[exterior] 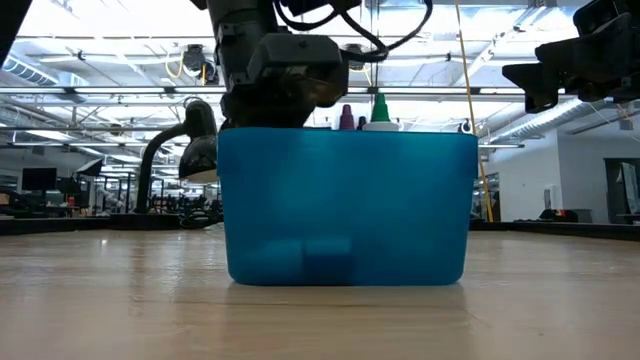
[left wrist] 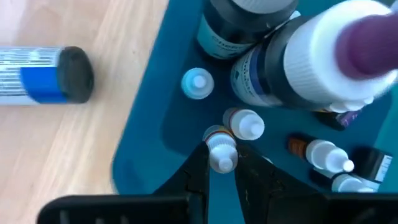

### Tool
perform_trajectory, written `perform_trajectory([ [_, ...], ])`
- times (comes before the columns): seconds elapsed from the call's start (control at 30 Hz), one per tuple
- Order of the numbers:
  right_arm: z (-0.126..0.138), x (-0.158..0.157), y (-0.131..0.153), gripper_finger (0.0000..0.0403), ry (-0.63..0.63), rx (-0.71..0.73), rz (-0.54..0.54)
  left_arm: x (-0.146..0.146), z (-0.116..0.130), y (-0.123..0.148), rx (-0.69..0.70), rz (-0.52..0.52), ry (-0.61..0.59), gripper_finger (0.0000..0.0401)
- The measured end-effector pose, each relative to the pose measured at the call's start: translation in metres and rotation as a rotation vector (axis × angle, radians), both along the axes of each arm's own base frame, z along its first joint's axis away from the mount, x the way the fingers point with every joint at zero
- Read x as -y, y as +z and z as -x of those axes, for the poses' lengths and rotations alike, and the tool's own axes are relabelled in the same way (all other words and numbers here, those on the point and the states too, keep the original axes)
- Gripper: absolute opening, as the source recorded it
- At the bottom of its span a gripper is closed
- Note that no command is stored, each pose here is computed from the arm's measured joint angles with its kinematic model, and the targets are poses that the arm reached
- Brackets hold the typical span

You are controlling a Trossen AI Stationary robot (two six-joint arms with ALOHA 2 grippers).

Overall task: Pick & Place food coloring
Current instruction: Put the orange small food coloring bottle into the blue bin, then put the blue big food coloring bottle into the blue bin

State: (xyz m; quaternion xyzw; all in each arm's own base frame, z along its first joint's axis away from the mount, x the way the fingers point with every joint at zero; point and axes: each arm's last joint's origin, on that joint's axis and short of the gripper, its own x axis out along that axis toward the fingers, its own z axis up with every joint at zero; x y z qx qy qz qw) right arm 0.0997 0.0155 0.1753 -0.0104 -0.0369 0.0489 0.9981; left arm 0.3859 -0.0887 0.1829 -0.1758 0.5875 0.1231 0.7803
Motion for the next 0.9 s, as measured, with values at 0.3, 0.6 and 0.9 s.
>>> perform_trajectory([
  [0.3,0.000,0.000,0.000,0.0212,0.000,-0.001,0.000,0.002,-0.001,-0.012,-0.042,0.020,0.013,0.0052],
  [0.6,0.000,0.000,0.000,0.0212,0.000,0.002,0.000,0.003,-0.002,-0.011,-0.031,0.054,-0.008,0.0164],
  [0.9,0.000,0.000,0.000,0.0212,0.000,0.000,0.000,0.000,0.009,0.028,0.038,0.124,-0.064,0.0274],
])
